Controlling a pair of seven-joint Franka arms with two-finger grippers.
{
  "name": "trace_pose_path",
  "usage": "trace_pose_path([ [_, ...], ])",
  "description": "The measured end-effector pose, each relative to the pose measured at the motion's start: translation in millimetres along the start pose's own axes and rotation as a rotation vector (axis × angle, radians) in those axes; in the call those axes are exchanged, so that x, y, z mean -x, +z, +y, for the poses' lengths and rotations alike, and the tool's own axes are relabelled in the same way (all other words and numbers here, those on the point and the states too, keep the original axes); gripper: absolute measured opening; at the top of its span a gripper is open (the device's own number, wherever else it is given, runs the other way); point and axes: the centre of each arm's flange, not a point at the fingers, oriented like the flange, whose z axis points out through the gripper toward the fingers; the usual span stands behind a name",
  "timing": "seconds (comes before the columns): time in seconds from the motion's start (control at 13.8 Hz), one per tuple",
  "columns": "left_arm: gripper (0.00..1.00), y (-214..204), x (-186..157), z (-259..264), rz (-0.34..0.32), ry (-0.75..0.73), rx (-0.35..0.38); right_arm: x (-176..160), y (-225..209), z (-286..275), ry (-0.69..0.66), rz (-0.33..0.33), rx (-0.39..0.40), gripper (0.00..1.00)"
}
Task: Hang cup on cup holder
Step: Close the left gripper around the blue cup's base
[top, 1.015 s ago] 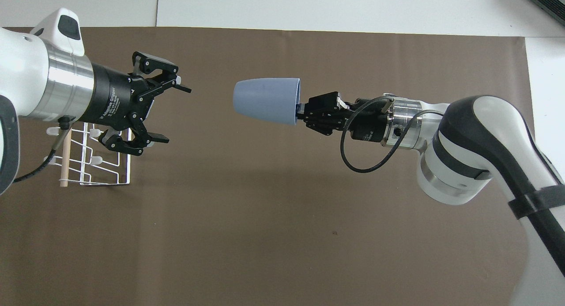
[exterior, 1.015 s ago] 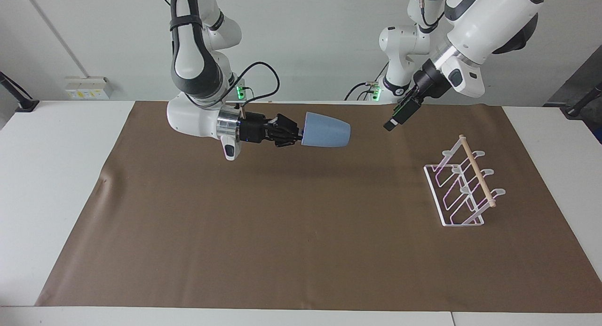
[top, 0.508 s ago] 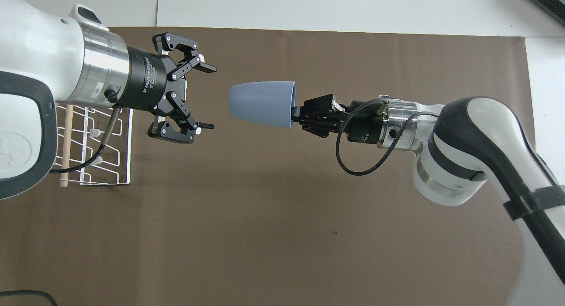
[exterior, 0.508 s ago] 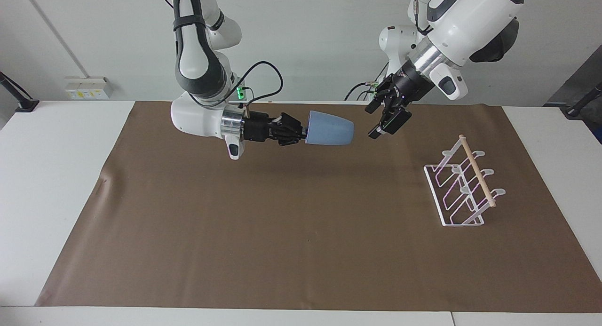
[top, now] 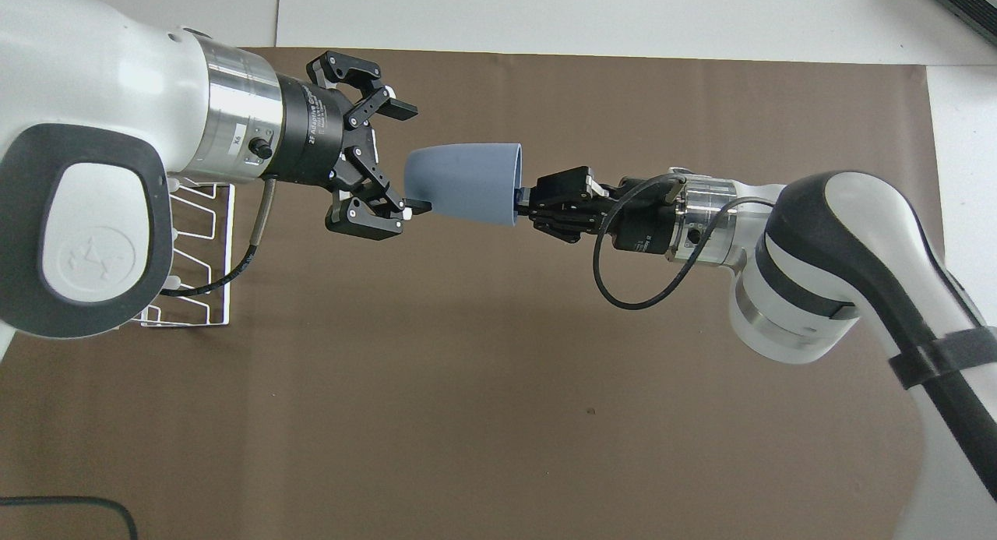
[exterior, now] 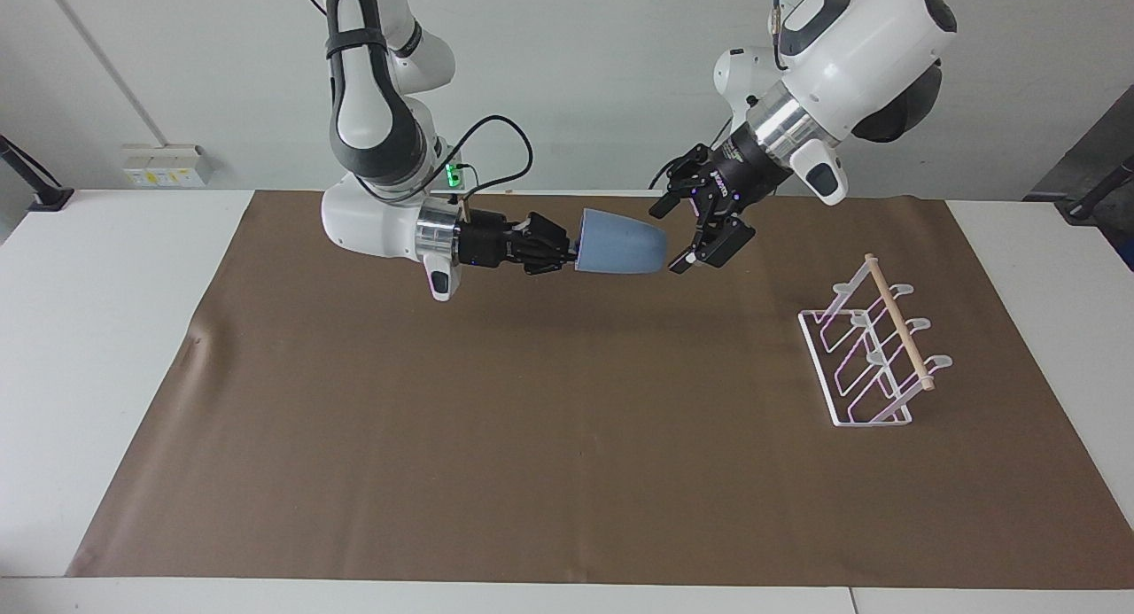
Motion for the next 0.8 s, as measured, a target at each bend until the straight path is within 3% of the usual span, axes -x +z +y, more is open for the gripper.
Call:
trace_pose_path([
  [0.8,1.00,25,7,0,-0.003,-0.020,-0.008,-4,-7,1,0.002,0.015,0.001,0.04],
])
